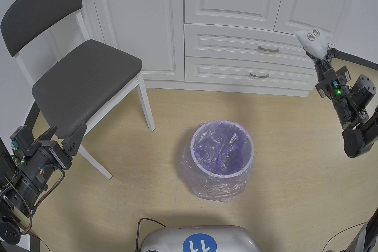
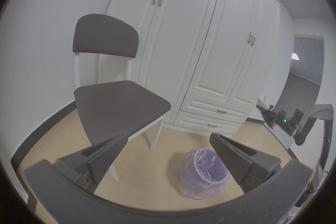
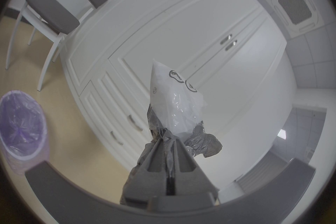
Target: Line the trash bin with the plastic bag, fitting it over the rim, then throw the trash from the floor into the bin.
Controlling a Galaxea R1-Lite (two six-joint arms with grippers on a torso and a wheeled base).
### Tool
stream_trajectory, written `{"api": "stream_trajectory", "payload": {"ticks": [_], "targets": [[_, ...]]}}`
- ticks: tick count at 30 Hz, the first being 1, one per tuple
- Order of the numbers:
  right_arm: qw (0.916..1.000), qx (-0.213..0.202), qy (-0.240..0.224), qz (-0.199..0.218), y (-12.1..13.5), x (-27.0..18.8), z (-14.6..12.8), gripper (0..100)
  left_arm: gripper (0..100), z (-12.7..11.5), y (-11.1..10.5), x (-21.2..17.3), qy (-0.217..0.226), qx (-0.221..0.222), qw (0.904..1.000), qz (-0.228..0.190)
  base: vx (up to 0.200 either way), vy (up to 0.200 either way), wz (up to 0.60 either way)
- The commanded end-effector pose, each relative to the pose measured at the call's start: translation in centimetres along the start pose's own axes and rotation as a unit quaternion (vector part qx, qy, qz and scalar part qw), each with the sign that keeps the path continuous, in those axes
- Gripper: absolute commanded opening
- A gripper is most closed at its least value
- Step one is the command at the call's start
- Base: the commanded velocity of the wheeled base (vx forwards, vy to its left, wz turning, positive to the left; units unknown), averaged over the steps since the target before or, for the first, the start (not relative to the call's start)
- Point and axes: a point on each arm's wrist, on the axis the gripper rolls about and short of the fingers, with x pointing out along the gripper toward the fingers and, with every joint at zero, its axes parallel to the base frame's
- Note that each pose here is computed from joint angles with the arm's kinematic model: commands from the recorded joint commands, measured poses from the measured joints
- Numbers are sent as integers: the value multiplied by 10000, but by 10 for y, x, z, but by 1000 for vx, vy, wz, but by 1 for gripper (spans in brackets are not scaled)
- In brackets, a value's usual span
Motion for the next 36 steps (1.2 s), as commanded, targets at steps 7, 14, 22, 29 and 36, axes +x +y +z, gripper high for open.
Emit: {"api": "stream_trajectory", "payload": {"ticks": [7, 14, 22, 29, 36], "targets": [[9770, 1905, 252, 928, -18, 0, 14, 0, 100, -3, -5, -6, 60, 108, 9998, -177, 0, 0, 0], [8566, 4501, 1104, 2269, -44, -36, 38, 0, 100, -9, -1, -2, 248, 115, 9996, -84, 0, 0, 0], [7519, 5347, 2007, 3293, -61, -38, 70, 0, 100, 2, -6, 15, 106, 117, 9992, -371, 0, 0, 0], [6600, 5787, 2932, 3789, -73, -39, 116, 0, 100, 23, -19, 29, -231, 64, 9959, -867, 0, 0, 0], [5663, 6032, 4020, 3922, -29, -2, 128, 0, 100, 10, -22, 44, 61, 10, 9961, -878, 0, 0, 0]]}}
